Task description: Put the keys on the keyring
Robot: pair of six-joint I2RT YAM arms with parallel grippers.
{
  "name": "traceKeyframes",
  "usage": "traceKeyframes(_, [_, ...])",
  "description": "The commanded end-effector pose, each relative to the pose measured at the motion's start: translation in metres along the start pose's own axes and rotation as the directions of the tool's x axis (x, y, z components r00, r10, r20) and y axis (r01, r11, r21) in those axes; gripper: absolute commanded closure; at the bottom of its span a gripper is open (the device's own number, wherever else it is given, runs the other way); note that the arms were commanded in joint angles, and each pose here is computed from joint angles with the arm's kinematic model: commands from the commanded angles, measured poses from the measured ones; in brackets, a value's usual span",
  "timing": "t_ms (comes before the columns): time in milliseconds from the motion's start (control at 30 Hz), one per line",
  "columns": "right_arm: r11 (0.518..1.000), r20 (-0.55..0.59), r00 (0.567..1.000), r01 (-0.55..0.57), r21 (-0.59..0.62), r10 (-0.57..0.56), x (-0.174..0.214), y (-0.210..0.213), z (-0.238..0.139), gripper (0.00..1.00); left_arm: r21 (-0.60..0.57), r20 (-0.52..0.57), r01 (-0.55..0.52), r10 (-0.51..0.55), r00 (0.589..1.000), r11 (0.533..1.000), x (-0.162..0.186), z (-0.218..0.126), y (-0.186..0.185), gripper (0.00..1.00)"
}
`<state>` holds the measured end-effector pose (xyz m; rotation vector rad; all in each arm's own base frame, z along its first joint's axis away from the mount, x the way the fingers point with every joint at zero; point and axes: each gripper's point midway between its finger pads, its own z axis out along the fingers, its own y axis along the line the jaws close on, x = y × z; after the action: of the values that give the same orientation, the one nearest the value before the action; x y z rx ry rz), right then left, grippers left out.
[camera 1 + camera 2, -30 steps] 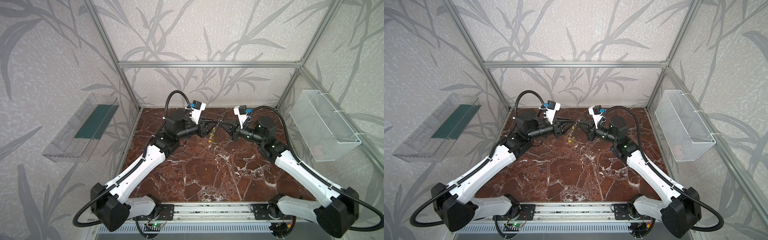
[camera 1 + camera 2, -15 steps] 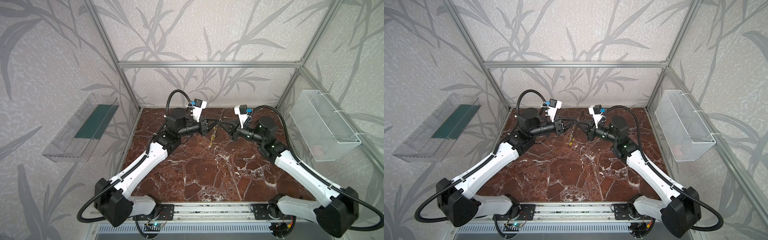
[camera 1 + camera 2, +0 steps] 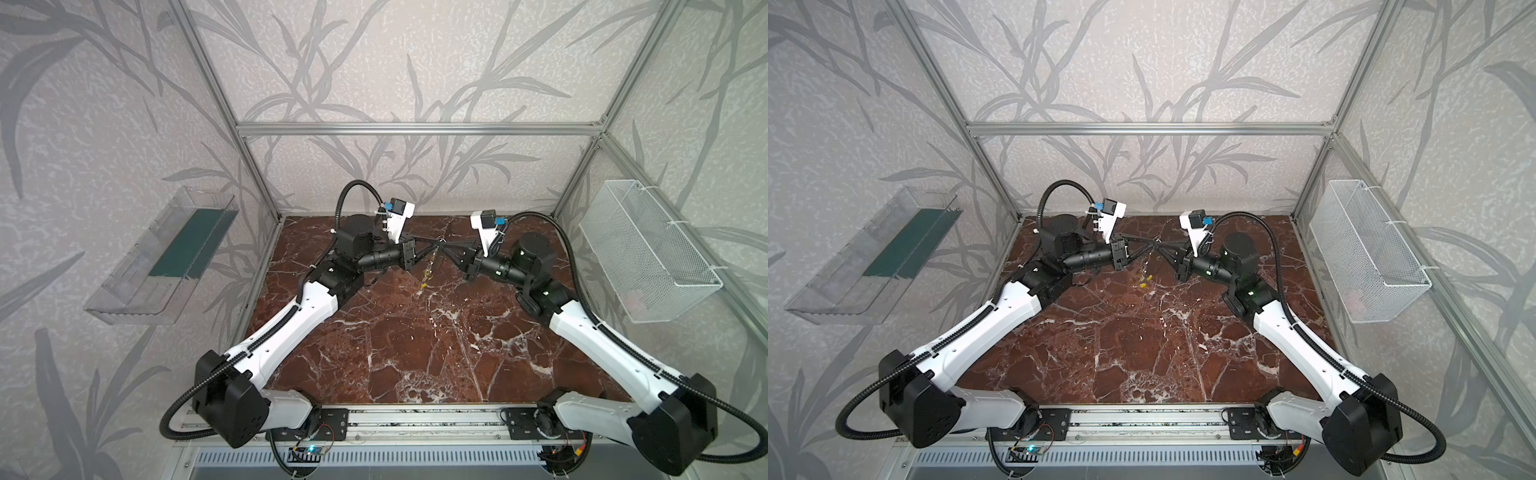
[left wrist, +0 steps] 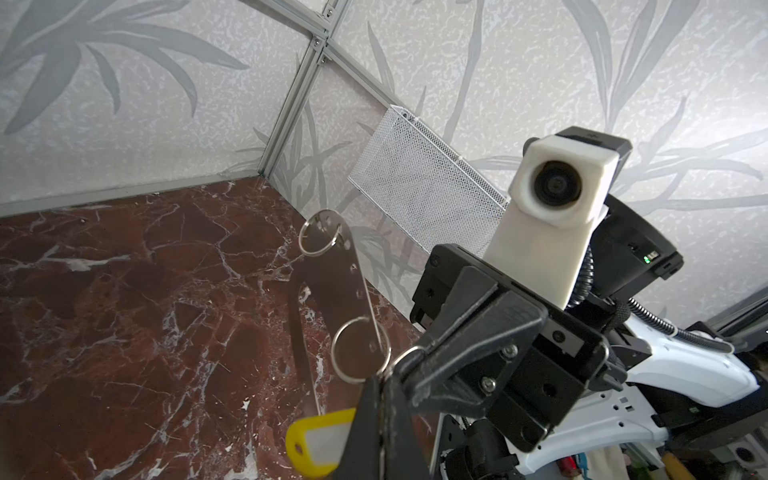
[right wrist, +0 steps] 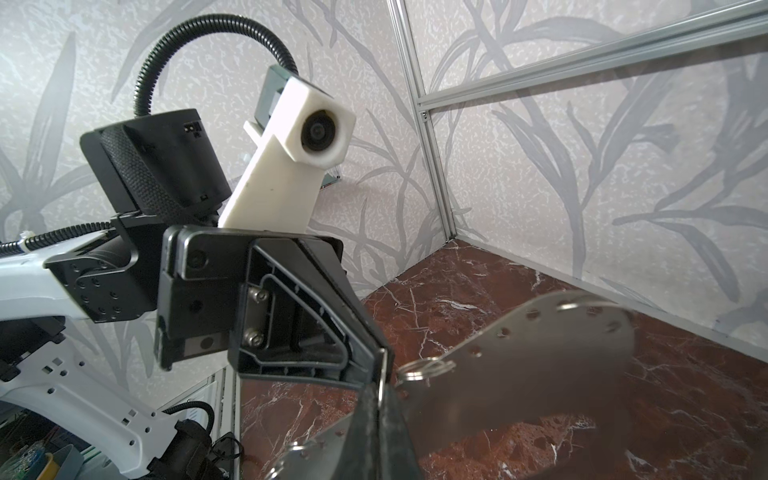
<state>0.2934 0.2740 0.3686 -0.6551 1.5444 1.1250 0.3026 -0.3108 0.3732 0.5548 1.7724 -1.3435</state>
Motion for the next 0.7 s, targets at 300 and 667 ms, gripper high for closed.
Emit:
traceKeyframes(300, [0.999,0.018,0.999,0.04,-0.001,-0.04,-0.004,0.004,-0.01,0.79,0.041,0.03,-0.073,0.072,0.997,0.996,-0.011,-0.007,-0.018,1.0])
traceKeyframes(667, [0.997,-0.059,0.996,0.069,0.04,-0.067,-0.005,0.001,-0.022,0.72,-0.049,-0.047,-0.182,0.18,0.983,0.982,0.002,-0.015,-0.005,1.0])
